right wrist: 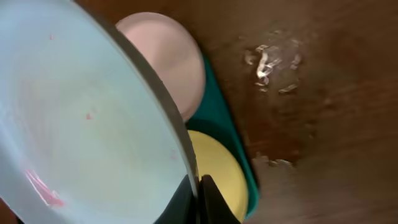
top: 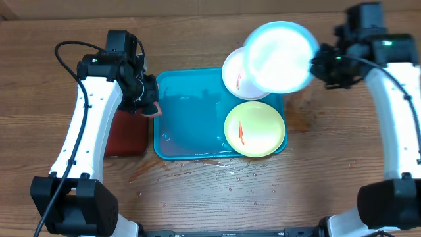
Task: Clean dirty plates on tray and stack at the side
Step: 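Carry the light blue plate with right gripper to the table right of tray, then release the light blue plate and move right gripper to the yellow plate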
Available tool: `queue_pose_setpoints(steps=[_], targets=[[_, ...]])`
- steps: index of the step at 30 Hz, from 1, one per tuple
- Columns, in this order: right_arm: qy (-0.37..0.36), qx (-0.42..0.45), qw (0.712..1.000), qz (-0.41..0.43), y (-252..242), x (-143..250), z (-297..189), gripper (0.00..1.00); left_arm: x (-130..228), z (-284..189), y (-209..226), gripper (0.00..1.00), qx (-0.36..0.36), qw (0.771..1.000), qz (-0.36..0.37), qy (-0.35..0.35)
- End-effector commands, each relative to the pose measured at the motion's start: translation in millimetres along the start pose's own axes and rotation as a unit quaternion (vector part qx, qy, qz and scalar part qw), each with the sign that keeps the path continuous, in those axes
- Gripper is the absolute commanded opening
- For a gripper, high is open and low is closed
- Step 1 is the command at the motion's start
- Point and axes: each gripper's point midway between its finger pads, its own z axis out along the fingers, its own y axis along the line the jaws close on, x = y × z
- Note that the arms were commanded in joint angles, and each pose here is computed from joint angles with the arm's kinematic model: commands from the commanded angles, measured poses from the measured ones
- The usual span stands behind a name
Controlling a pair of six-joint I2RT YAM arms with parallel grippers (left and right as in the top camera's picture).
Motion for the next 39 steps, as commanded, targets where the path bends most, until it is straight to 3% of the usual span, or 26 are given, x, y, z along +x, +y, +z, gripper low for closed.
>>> queue_pose_setpoints(steps=[1, 7, 13, 26, 29, 32, 39], targets=[[0.018, 0.027, 0.997, 0.071, -58.2, 0.2, 15.5, 0.04, -0.4, -1.0, -5.5, 0.04, 0.009, 1.000, -0.003, -0.003], [0.034, 0.051, 0.986, 0.157, -128.7, 16.9, 60.1, 0.04, -3.1, -1.0, -6.2, 0.04, 0.011, 1.000, -0.002, -0.009], [0.018, 0.067, 0.981, 0.182, -166.5, 39.8, 110.8, 0.04, -2.9, -1.0, -6.1, 0.04, 0.011, 1.000, -0.002, -0.008], [-0.018, 0.063, 0.981, 0.181, -179.0, 44.9, 137.2, 0.04, -2.9, -1.0, -6.1, 0.04, 0.011, 1.000, -0.002, -0.008], [-0.013, 0.058, 0.982, 0.181, -177.2, 46.5, 137.5, 0.24, -2.9, -1.0, -6.1, 0.04, 0.011, 1.000, -0.002, -0.008], [-0.004, 0.045, 0.982, 0.183, -172.4, 49.2, 137.7, 0.32, -2.9, -1.0, -6.1, 0.04, 0.011, 1.000, -0.002, -0.008], [0.084, -0.012, 0.980, 0.182, -135.3, 72.3, 114.7, 0.35, -3.0, -1.0, -6.2, 0.04, 0.011, 1.000, -0.002, -0.008]])
